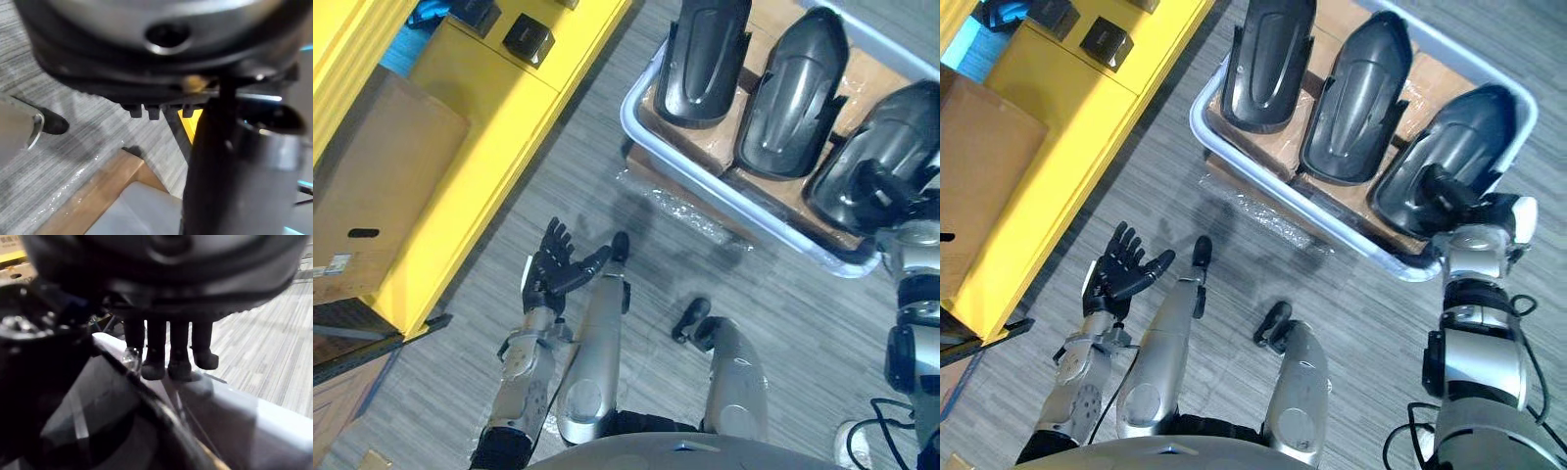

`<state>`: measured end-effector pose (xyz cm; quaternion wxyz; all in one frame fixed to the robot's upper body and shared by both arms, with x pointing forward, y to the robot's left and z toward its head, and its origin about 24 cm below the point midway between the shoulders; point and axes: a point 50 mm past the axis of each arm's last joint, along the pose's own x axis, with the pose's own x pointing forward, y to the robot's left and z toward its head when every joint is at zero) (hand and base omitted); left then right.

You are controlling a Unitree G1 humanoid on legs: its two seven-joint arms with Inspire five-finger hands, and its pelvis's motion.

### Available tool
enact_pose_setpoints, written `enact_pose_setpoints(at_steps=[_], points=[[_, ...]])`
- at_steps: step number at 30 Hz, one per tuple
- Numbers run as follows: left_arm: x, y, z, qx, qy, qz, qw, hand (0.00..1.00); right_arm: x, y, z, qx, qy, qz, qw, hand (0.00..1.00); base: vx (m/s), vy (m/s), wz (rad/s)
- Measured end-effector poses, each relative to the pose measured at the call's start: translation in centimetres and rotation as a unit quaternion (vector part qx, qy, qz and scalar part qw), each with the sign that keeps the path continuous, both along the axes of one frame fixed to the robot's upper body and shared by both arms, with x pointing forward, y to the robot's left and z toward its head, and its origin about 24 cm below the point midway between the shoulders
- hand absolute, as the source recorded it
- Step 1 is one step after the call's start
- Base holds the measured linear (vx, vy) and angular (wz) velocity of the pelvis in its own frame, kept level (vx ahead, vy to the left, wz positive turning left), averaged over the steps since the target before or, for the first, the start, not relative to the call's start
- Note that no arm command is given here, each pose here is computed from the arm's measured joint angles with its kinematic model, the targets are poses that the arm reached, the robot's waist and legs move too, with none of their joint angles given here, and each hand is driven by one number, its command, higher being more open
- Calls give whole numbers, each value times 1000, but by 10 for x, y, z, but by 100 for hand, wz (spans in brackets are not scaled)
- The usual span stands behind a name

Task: Walk over and take three plastic housings, then place them on the shelf

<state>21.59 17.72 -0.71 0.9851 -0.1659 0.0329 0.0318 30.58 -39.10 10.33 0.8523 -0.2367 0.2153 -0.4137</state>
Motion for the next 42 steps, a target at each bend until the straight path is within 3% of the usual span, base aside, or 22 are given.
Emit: enact_pose_setpoints(at_steps=[4, 11, 16, 31, 36, 42], points=[[-13, 15, 8, -14, -16, 14, 1000, 100, -6, 18, -39, 20, 39, 17, 999, 0, 36, -37, 4], [-25, 31, 40, -17, -90, 17, 996, 100, -34, 19, -66, 23, 57, -3, 998, 0, 83, -28, 0], [-23, 27, 50, -38, -109, -26, 993, 100, -47, 29, -81, 53, 51, -15, 997, 0, 122, -22, -8], [-10, -3, 42, -110, -35, -100, 988, 100, -48, 41, -42, -140, 7, 46, 989, 0, 33, 6, -9], [-6, -24, 22, -204, 35, -160, 965, 100, -33, 64, -15, -232, -57, 101, 966, 0, -69, 34, -12], [2, -59, 17, -233, 74, -256, 935, 100, -18, 103, 16, -309, -158, 207, 915, 0, -57, 23, -15]])
